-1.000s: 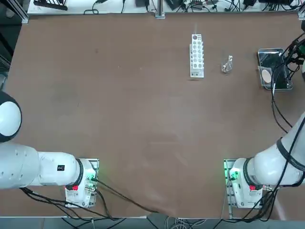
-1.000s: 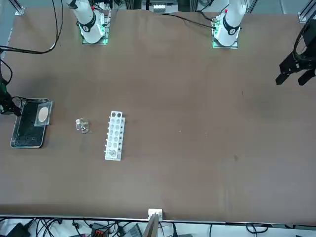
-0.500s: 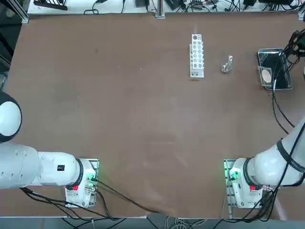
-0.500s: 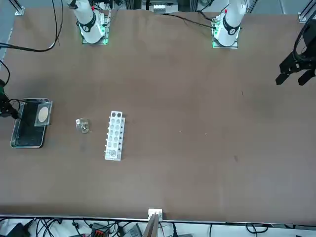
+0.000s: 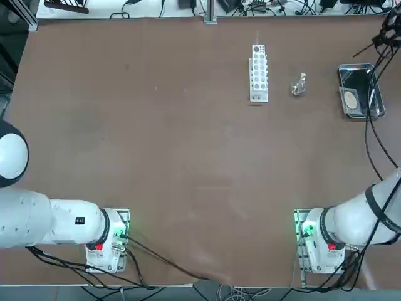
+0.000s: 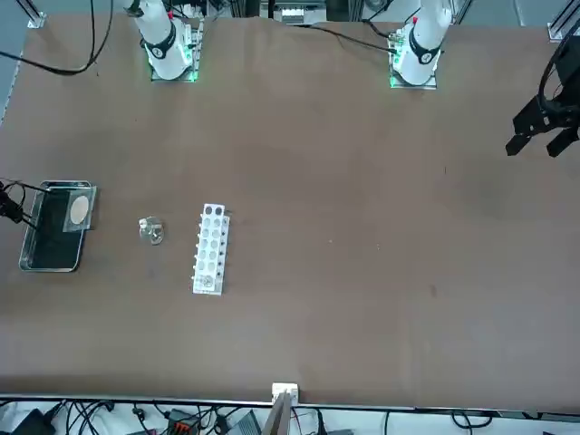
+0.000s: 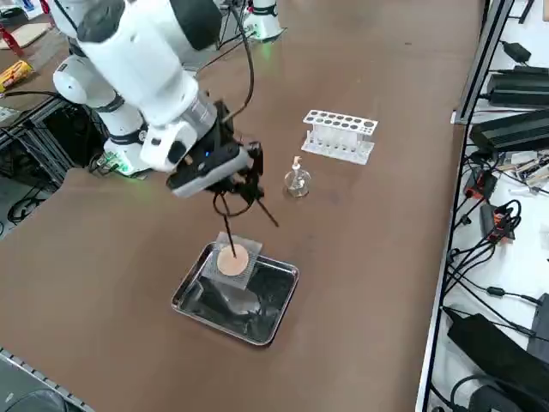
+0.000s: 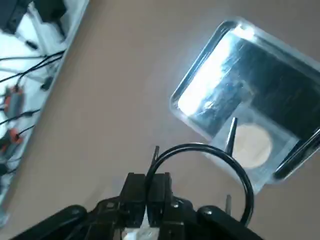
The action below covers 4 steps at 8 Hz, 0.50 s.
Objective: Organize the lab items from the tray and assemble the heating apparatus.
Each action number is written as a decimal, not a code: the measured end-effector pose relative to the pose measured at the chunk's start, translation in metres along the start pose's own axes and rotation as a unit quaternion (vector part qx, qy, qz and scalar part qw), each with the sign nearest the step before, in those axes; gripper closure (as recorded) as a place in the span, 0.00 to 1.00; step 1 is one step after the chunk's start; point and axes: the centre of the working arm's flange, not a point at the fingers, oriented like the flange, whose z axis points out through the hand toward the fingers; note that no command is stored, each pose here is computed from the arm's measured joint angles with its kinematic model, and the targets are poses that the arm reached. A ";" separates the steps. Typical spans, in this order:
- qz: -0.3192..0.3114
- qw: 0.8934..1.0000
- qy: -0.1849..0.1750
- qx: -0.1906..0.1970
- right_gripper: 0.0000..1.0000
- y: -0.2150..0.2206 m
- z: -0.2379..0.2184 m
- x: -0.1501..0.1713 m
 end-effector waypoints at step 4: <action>-0.009 0.999 -0.033 -0.042 0.94 -0.085 0.013 -0.094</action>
